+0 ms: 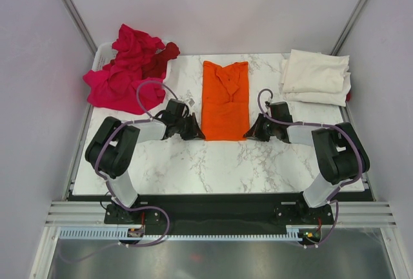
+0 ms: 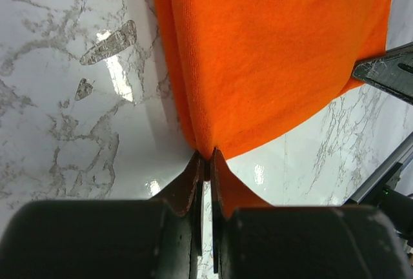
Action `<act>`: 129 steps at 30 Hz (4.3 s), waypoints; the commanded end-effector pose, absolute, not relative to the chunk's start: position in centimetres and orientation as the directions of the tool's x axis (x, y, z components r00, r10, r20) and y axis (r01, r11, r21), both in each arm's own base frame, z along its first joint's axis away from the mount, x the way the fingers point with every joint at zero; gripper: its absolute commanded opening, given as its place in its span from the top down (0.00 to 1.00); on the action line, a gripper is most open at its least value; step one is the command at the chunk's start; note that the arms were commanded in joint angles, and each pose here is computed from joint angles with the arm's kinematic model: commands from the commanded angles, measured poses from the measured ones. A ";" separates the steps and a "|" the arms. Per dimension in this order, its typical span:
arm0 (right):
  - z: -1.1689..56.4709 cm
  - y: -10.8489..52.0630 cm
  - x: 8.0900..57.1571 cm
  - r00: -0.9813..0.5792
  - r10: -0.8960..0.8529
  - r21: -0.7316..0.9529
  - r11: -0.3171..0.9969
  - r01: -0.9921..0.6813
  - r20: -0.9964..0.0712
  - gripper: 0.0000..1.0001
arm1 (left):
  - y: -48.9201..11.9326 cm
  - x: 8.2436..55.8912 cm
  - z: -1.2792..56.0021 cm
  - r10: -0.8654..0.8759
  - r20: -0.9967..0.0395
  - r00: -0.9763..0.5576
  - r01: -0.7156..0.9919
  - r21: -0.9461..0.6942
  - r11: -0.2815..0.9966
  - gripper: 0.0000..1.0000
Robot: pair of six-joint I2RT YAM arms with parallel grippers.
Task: Fold and stack the t-shirts
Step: Fold the tshirt, then neatly place the folded tshirt to the corner
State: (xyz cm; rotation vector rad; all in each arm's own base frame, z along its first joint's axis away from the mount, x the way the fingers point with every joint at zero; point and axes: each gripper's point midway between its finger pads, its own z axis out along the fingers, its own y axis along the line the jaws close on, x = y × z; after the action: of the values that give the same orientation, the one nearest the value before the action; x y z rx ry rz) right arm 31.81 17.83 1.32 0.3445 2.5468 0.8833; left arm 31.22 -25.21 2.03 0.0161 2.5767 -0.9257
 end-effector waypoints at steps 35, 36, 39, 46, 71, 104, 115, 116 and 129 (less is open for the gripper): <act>17.5 16.8 27.2 -0.790 0.301 0.463 0.886 0.024 -0.535 0.99 | -23.3 24.0 22.0 -0.180 -0.577 -0.797 0.290 -0.626 0.724 0.98; 16.8 16.9 28.0 -0.802 0.289 0.443 0.896 0.033 -0.523 0.99 | -23.6 24.8 21.6 -0.169 -0.570 -0.804 0.284 -0.618 0.733 0.98; 16.9 16.9 30.4 -0.801 0.279 0.419 0.907 0.038 -0.530 0.99 | -23.9 27.0 21.7 -0.159 -0.571 -0.806 0.283 -0.607 0.743 0.98; 16.1 16.9 35.6 -0.809 0.266 0.391 0.919 0.048 -0.524 1.00 | -24.4 33.1 20.8 -0.145 -0.566 -0.811 0.263 -0.575 0.774 0.98; 13.0 15.5 46.2 -0.784 0.374 0.484 0.868 0.108 -0.495 0.02 | -27.6 48.2 23.1 -0.121 -0.508 -0.853 0.312 -0.681 0.662 0.00; 1.1 20.8 43.8 -0.782 0.490 0.794 0.608 -0.009 -0.385 0.86 | -13.3 23.0 19.5 -0.187 -0.742 -0.644 0.248 -0.433 0.867 0.00; 13.4 15.8 47.2 -0.696 0.427 0.592 0.806 0.003 -0.577 1.00 | -12.9 21.8 19.4 -0.195 -0.763 -0.616 0.265 -0.434 0.861 0.00; 14.5 15.3 47.5 -0.684 0.427 0.581 0.814 0.006 -0.591 1.00 | -12.9 21.8 19.6 -0.196 -0.766 -0.613 0.267 -0.435 0.860 0.00; 24.5 10.3 53.3 -0.573 0.462 0.527 0.847 0.061 -0.677 1.00 | -12.9 21.9 18.8 -0.191 -0.753 -0.629 0.258 -0.434 0.863 0.00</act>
State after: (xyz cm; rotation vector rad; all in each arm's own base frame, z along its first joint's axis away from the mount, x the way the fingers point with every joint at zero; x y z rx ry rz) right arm 52.47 11.33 22.23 0.3790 2.1445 0.6200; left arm 21.32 -12.94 18.18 0.0407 2.1927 -0.6574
